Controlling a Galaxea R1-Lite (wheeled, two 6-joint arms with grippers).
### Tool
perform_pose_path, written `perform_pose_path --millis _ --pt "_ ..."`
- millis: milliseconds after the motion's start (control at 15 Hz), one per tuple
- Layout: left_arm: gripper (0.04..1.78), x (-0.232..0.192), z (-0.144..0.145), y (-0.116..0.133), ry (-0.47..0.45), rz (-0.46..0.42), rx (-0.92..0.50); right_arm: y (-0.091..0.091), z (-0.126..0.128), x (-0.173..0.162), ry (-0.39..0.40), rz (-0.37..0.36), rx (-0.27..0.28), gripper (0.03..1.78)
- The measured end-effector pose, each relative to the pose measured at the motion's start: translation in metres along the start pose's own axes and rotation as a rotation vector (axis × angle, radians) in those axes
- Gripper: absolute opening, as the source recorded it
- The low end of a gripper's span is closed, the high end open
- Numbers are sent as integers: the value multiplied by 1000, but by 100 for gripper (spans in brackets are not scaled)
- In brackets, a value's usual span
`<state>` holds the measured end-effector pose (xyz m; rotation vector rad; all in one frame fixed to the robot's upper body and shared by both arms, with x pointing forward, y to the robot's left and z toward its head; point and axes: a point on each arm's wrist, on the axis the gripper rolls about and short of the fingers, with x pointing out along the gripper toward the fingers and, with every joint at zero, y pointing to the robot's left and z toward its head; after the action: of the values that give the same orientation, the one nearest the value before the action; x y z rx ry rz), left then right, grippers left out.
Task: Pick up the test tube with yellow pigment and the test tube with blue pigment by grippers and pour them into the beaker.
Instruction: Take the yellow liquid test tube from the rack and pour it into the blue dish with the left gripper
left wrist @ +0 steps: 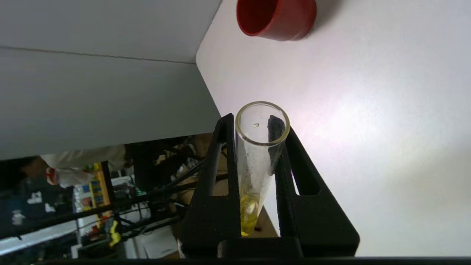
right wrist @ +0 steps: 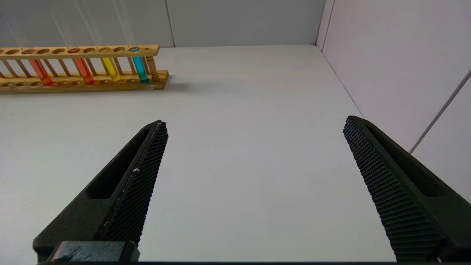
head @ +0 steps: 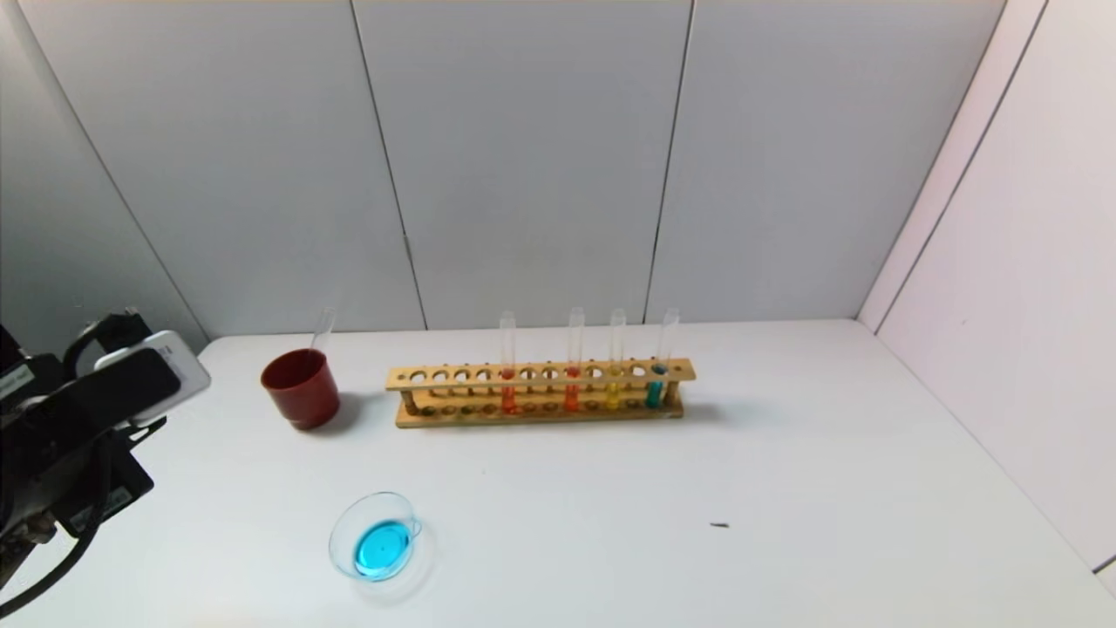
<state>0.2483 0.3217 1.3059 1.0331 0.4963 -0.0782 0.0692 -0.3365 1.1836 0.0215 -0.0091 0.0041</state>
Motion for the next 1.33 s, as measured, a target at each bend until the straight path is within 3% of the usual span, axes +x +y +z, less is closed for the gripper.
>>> perform_pose_path --millis 733,1333 --pt "32 35 11 -38 -65 -99 85 0 0 0 0 -1 0 174" --pt "32 64 22 -72 -17 -204 289 0 0 0 0 0 0 174"
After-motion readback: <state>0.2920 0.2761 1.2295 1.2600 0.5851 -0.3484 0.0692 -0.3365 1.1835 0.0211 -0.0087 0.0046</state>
